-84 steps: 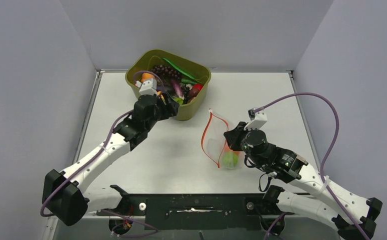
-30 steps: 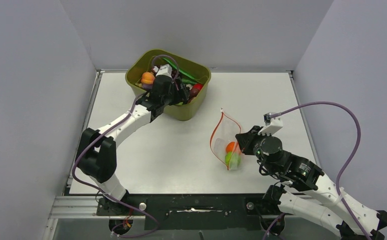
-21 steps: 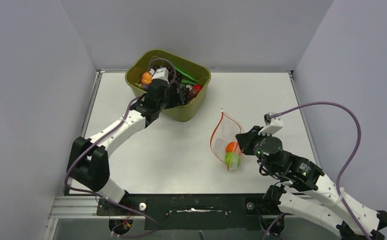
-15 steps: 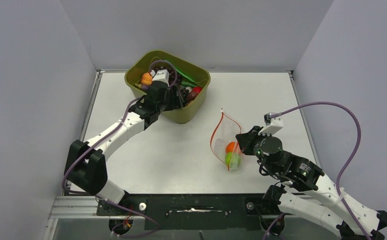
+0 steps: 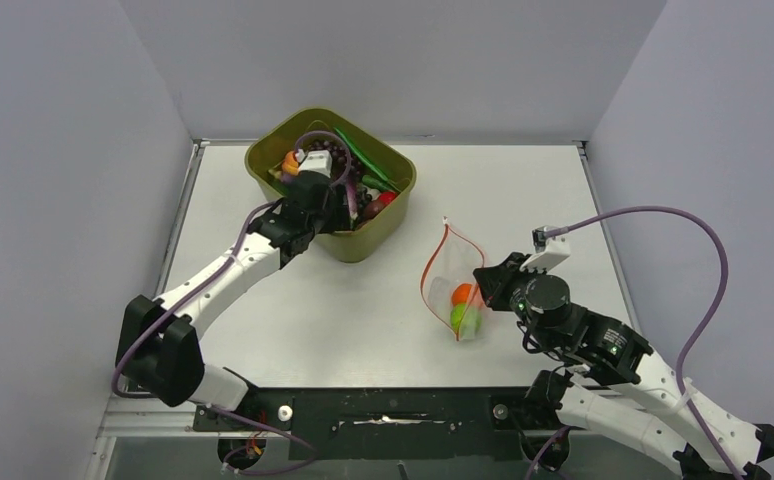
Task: Place the food in the zip-top bag and seal the zipper
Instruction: Move the bin to the center of the board, then pick up the fake fruit from the bin.
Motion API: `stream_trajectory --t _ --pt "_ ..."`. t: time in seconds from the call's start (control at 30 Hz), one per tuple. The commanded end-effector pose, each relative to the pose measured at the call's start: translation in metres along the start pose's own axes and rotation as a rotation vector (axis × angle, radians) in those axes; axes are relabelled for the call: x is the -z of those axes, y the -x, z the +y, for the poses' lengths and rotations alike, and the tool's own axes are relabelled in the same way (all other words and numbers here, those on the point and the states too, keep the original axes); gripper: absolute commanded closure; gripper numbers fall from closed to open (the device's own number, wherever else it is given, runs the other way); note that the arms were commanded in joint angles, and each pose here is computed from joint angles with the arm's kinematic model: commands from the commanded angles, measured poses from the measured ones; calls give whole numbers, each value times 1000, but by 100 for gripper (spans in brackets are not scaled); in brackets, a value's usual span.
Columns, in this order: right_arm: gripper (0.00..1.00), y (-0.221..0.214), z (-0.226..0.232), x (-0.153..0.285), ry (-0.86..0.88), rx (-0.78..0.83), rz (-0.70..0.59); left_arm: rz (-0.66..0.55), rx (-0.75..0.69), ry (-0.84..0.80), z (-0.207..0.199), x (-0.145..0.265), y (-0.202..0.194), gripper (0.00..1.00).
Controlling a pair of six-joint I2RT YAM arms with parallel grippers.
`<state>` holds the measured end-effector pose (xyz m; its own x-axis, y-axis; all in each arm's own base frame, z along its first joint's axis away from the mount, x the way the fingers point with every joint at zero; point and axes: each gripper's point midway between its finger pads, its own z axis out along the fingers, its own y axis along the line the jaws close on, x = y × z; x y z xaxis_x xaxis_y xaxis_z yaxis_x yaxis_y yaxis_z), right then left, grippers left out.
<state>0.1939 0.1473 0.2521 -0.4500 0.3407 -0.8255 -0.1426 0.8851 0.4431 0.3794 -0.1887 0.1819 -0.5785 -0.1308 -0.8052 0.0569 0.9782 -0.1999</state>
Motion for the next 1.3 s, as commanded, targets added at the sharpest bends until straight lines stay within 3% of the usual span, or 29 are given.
stream_trajectory --t 0.0,0.27,0.43,0.53,0.87,1.03,1.27 --pt "100 23 6 8 26 -45 -69 95 -42 68 25 21 -28 39" --pt "100 23 5 11 32 -59 -77 -24 7 12 10 35 14 39" --pt "100 20 4 12 37 -60 -70 -127 86 38 15 20 53 39" --pt "100 22 3 13 38 -51 -76 -184 174 20 13 4 76 43" --pt "100 25 8 13 49 -20 -68 -262 234 6 -8 -69 125 43" --pt "100 24 10 14 55 -7 -49 -233 310 77 13 -114 126 41" --pt "100 28 3 18 35 6 -68 -241 315 38 18 -155 124 37"
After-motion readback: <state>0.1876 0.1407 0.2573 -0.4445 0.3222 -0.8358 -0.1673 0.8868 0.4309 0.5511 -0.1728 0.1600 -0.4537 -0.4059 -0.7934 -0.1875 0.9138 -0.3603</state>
